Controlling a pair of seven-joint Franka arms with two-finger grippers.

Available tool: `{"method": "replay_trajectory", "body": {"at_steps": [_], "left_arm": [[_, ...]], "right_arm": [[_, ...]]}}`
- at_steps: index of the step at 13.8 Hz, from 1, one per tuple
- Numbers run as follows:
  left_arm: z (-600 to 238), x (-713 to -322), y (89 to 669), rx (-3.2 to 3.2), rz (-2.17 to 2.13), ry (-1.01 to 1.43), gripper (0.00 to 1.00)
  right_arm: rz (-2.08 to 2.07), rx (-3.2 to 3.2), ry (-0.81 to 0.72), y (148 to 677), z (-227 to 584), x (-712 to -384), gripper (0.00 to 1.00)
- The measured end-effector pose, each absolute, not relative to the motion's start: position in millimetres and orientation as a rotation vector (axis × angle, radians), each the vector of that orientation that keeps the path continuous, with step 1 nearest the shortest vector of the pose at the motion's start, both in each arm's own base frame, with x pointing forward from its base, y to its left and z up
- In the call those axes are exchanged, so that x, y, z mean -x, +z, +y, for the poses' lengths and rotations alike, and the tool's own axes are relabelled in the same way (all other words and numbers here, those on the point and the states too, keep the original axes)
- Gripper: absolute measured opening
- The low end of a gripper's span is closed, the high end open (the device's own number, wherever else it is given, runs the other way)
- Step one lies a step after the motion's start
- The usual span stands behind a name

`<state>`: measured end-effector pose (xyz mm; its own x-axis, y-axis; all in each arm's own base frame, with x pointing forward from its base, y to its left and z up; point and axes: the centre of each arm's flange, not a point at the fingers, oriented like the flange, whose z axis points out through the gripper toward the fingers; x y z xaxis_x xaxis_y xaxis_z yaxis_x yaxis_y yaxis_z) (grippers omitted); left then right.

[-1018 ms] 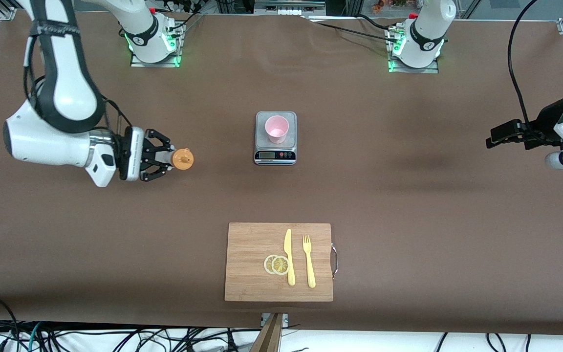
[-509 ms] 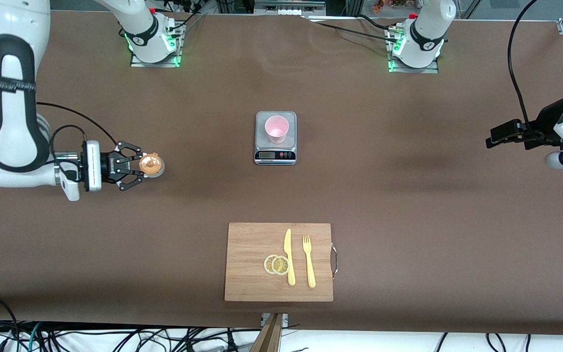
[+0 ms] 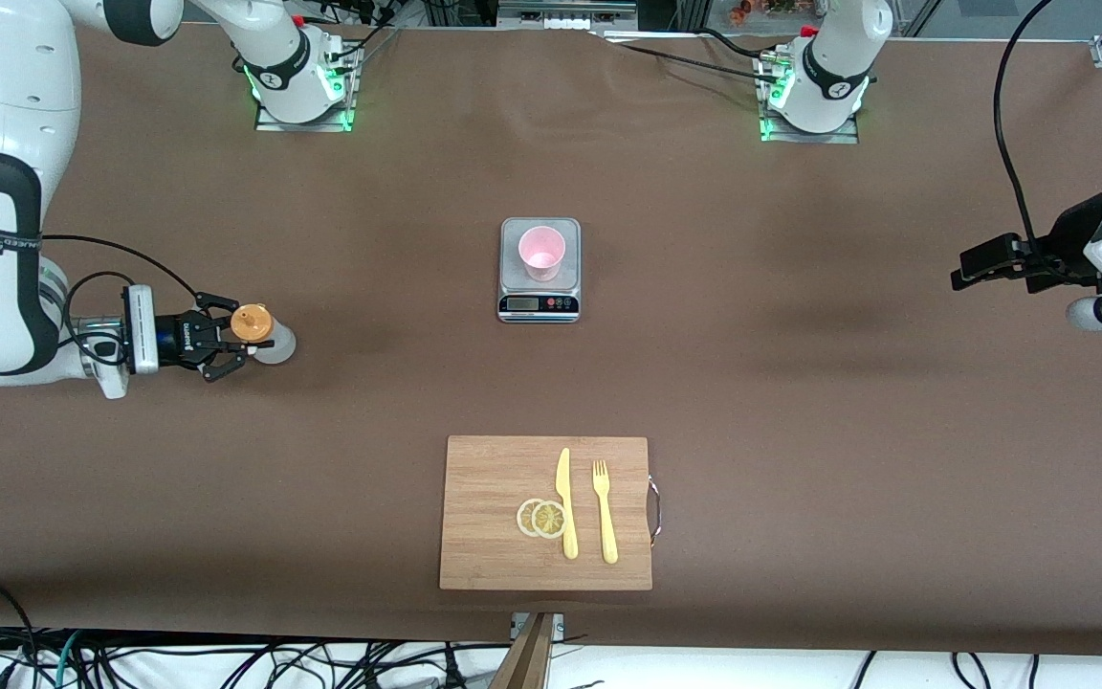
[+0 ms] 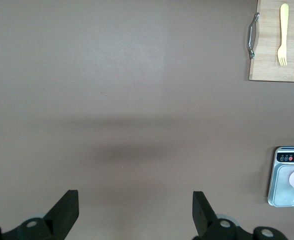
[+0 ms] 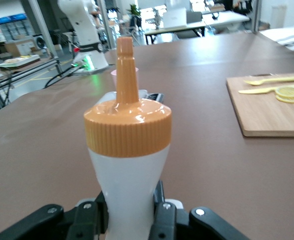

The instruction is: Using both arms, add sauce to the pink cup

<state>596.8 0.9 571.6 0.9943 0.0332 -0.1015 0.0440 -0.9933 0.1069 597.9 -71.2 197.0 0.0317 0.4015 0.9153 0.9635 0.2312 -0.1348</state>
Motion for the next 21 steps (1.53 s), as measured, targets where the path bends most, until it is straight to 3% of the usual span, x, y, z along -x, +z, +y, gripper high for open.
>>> {"method": "replay_trajectory", "body": {"at_steps": [7, 8, 13, 14, 21], "left_arm": [[0.8, -596.8, 571.5, -3.028, 0.059, -0.151, 1.0], [0.8, -596.8, 571.6, -3.028, 0.059, -0.151, 1.0], [0.8, -596.8, 571.5, -3.028, 0.058, -0.152, 1.0], [0.8, -596.8, 571.5, -3.028, 0.059, -0.152, 1.0], [0.8, -596.8, 571.5, -3.028, 0.059, -0.151, 1.0]], "right_arm": [[-1.492, 1.234, -0.79, 141.2, -102.1, -568.7, 0.34], [-1.487, 1.234, -0.792, 137.1, -105.0, -566.6, 0.38], [-1.54, 1.231, -0.779, 146.6, -124.0, -574.4, 0.93], [-1.582, 1.248, -0.765, 156.7, -138.0, -581.3, 1.0], [-1.55, 1.568, -0.555, 257.5, -199.3, -610.2, 1.0]]}}
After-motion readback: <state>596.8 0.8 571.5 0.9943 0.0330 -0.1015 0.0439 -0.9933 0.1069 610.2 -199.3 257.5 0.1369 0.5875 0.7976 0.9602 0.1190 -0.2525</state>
